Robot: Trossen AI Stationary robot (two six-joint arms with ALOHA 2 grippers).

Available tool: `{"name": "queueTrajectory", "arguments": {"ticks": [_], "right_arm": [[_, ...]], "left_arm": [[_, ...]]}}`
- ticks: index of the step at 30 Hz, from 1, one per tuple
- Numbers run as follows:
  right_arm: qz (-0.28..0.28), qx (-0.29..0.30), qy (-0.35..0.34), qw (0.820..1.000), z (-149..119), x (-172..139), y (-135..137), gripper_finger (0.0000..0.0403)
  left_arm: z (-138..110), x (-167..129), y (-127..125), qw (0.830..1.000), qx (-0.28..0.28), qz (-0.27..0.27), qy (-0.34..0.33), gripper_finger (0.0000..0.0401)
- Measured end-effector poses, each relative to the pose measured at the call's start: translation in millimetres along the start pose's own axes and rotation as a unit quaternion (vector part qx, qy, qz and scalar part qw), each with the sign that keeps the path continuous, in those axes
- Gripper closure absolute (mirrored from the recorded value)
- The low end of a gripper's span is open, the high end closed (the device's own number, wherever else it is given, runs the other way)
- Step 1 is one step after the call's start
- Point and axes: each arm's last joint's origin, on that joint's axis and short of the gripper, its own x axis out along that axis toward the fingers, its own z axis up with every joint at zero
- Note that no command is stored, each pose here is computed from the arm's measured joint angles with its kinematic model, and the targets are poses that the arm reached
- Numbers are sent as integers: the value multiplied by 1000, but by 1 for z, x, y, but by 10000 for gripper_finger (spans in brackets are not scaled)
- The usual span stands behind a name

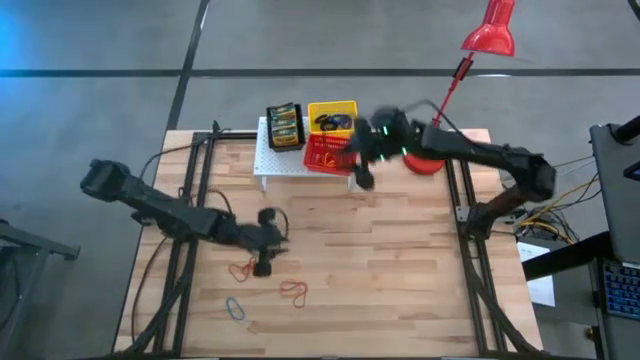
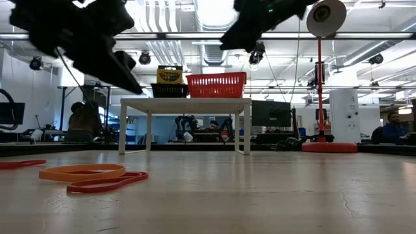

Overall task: Pick & Place Office Desk Supplies
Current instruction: Put the orange rubber band into the red bin on the shelf

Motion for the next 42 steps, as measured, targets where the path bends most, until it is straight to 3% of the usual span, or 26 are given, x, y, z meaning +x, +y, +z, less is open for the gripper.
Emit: {"name": "queueTrajectory", "arguments": {"ticks": [3, 7, 14, 20, 30, 38, 42], "right_arm": [[23, -6, -9, 1000, -22, 4, 38, 202], [33, -22, -33, 999, -51, 7, 82, 202], [10, -9, -61, 998, -94, 12, 128, 202], [-14, 17, -53, 998, -114, 13, 136, 202], [-15, 29, -54, 998, -120, 15, 135, 202], [-16, 21, -63, 998, -119, 18, 135, 202], [-16, 15, -66, 998, -121, 22, 136, 202]], "left_arm": [[-9, 10, -21, 999, 22, -27, 27, 277], [-18, 23, -42, 996, 6, -78, 49, 262], [-35, 48, -64, 991, -19, -109, 70, 225], [-46, 67, -70, 991, -17, -106, 83, 253], [-41, 68, -71, 991, -31, -104, 83, 392], [-8, 41, -62, 995, -50, -81, -4, 398], [0, 29, -53, 995, -71, -74, -8, 399]]}}
